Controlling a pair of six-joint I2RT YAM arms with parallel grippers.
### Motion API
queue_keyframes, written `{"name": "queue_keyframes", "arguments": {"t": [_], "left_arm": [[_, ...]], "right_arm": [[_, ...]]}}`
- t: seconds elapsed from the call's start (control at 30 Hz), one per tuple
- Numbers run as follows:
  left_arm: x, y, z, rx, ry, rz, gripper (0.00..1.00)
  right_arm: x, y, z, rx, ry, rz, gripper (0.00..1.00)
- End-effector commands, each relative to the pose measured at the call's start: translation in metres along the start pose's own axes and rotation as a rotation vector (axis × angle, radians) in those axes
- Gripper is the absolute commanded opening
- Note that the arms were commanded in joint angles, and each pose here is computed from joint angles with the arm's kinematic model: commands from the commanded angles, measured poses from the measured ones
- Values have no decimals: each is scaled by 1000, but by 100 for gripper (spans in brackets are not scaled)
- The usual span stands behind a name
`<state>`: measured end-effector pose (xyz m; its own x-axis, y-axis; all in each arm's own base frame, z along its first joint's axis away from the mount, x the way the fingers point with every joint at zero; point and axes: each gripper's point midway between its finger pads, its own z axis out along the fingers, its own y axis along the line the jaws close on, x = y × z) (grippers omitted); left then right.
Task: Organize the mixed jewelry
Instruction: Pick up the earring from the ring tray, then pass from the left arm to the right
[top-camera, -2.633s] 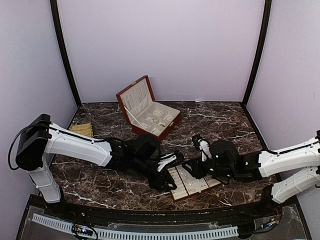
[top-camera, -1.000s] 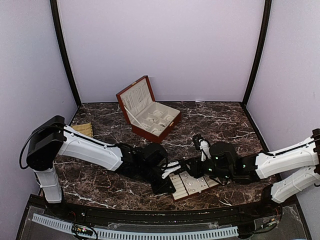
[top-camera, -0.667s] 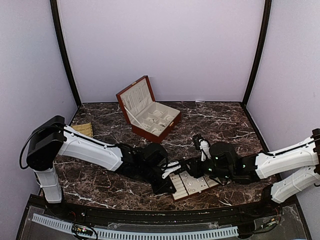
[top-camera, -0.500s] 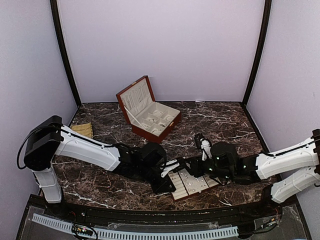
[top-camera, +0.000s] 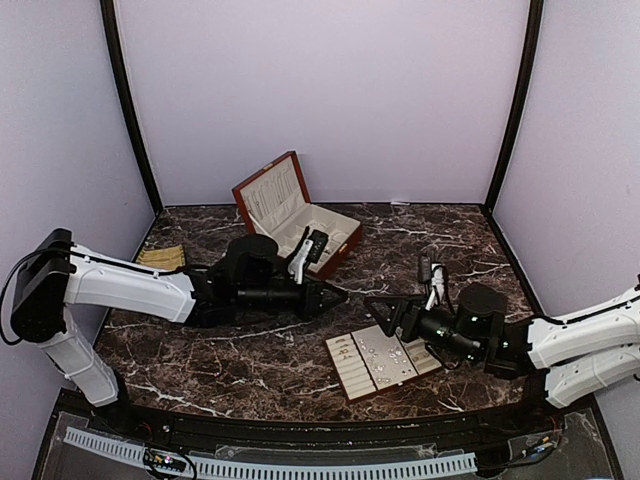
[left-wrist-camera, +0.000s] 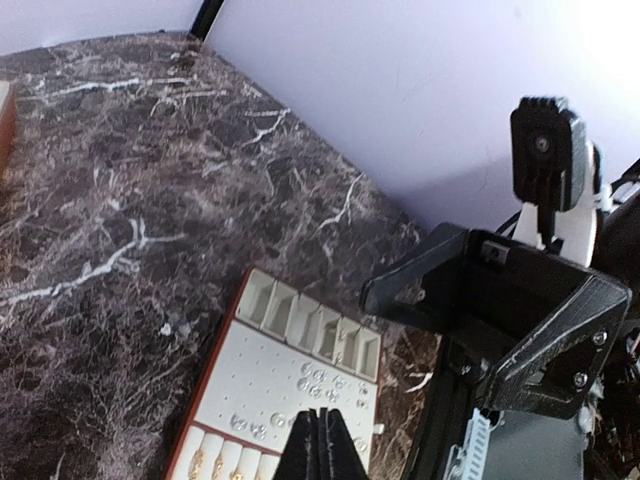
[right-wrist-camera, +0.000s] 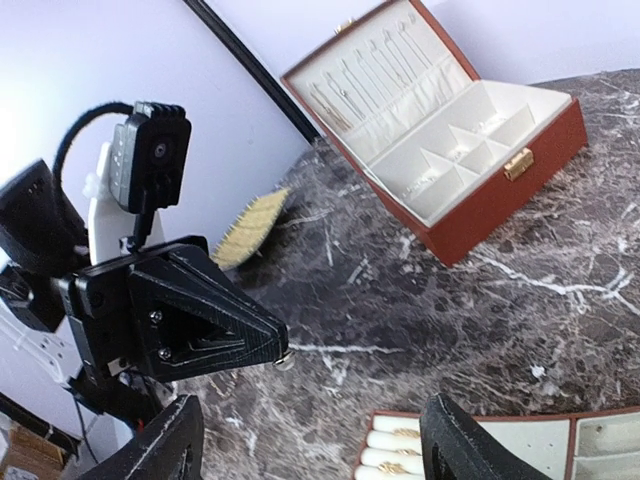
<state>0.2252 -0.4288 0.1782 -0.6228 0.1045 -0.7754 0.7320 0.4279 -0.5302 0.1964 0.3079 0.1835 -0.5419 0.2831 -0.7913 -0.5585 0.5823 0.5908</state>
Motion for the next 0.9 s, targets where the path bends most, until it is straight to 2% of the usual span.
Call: {"name": "queue_keyframes", "arguments": {"t": [0.0, 0.1, 0.37, 0.67, 0.87], "left_arm": [[-55, -28, -27, 93, -212, -55, 0], [-63, -40, -34, 155, -237, -75, 0], [-70, -58, -45, 266, -279, -104, 0], [-73, -73, -57, 352, -307, -101, 0], [-73, -78, -60, 385, -303, -119, 0]], "right_arm": [[-46, 41, -11, -191, -184, 74, 77], [-52, 60, -9, -265, -177, 59, 76], [-58, 99, -8, -427, -162, 52, 67], [-59, 94, 4, -394, -181, 77, 50], [-64, 101, 6, -453, -216, 103, 41]]}}
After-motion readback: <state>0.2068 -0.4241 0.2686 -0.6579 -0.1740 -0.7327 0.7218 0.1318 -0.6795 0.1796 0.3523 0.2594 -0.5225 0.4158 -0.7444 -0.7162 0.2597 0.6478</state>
